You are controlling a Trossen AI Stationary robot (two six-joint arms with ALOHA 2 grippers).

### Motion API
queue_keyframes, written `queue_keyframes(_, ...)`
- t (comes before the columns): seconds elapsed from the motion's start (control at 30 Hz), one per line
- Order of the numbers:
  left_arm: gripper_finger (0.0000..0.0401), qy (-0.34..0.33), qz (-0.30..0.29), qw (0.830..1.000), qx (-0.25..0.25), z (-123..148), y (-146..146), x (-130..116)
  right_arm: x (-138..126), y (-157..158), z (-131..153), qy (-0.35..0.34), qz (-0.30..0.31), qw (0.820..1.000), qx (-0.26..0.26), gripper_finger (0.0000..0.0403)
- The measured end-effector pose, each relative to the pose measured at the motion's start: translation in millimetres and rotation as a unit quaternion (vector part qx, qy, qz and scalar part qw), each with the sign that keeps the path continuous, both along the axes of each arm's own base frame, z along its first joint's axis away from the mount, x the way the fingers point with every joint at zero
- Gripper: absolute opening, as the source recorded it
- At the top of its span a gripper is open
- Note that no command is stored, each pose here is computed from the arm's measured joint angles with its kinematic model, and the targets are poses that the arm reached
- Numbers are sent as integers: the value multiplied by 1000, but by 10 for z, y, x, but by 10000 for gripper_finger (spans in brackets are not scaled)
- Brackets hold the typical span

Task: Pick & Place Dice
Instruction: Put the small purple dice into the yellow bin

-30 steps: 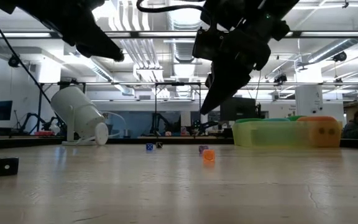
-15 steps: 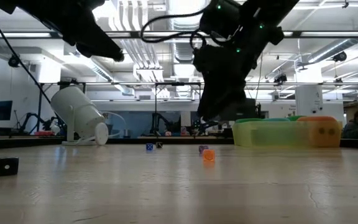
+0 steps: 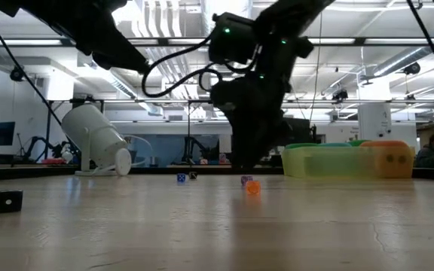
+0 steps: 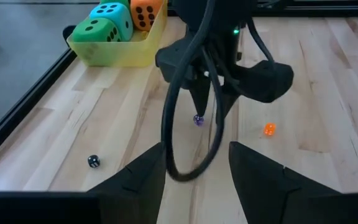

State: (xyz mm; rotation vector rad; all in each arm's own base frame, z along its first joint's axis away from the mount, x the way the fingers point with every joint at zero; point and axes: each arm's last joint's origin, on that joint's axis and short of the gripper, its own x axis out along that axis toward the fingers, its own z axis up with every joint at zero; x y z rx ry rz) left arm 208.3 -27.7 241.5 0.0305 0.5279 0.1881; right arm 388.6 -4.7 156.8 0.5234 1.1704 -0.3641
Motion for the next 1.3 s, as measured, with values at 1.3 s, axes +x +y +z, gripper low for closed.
queue_keyframes(1.3,177,0,-1,1000,1,2,0,1,244,-35,-40,61,32,996,-54,123)
